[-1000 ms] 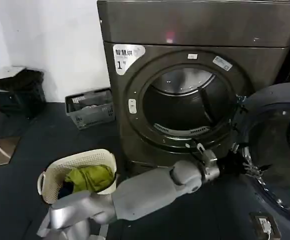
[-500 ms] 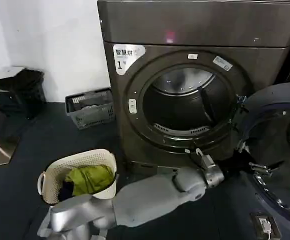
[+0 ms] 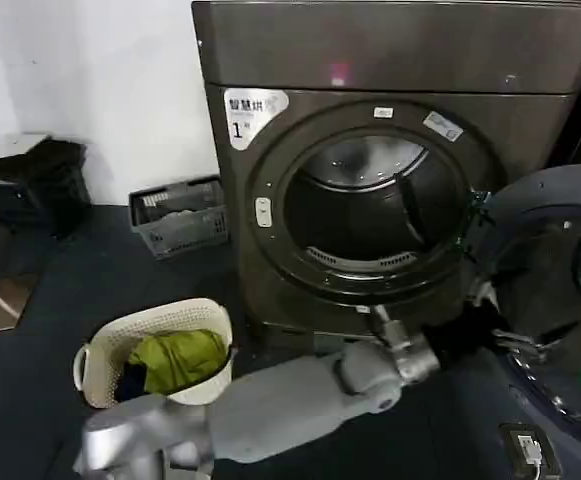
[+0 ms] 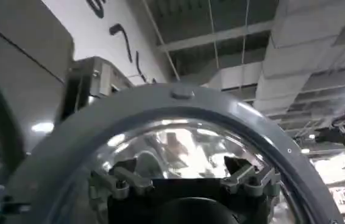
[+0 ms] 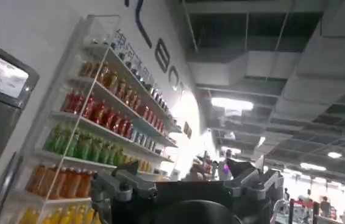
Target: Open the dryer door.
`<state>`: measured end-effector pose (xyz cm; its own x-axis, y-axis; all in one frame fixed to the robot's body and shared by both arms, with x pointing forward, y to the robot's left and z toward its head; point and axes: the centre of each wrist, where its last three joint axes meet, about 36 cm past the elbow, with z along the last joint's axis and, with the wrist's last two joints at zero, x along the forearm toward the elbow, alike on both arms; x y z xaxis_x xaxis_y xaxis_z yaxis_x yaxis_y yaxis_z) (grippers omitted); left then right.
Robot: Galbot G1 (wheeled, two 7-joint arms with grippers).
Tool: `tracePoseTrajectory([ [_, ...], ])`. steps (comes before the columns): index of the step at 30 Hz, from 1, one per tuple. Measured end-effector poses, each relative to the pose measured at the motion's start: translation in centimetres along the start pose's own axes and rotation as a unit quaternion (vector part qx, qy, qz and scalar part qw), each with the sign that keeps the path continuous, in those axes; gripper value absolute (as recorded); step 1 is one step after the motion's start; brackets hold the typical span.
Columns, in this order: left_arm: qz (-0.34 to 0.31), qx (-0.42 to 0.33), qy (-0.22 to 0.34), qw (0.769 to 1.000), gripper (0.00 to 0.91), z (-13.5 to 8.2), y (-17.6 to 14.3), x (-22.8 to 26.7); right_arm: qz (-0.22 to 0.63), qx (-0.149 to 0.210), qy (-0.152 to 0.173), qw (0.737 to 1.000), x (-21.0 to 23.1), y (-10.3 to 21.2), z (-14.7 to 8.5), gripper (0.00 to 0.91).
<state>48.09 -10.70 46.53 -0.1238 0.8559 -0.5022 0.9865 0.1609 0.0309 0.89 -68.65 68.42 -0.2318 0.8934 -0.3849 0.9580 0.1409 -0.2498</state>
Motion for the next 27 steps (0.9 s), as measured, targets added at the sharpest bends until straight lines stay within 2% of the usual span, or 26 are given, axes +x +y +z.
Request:
tracePoseTrajectory([
  [15,-0.014,-0.014,0.023,1.0,0.907,-3.7,2.2,7.6,0.019,-0.004,-0.018,1.0,0.0,-1.9,-1.6,0.907],
  [27,-0.061,-0.066,0.151,0.984,0.907,-8.0,4.2,16.8,0.026,-0.003,-0.031,0.999,0.2,-2.2,-2.4,0.907],
])
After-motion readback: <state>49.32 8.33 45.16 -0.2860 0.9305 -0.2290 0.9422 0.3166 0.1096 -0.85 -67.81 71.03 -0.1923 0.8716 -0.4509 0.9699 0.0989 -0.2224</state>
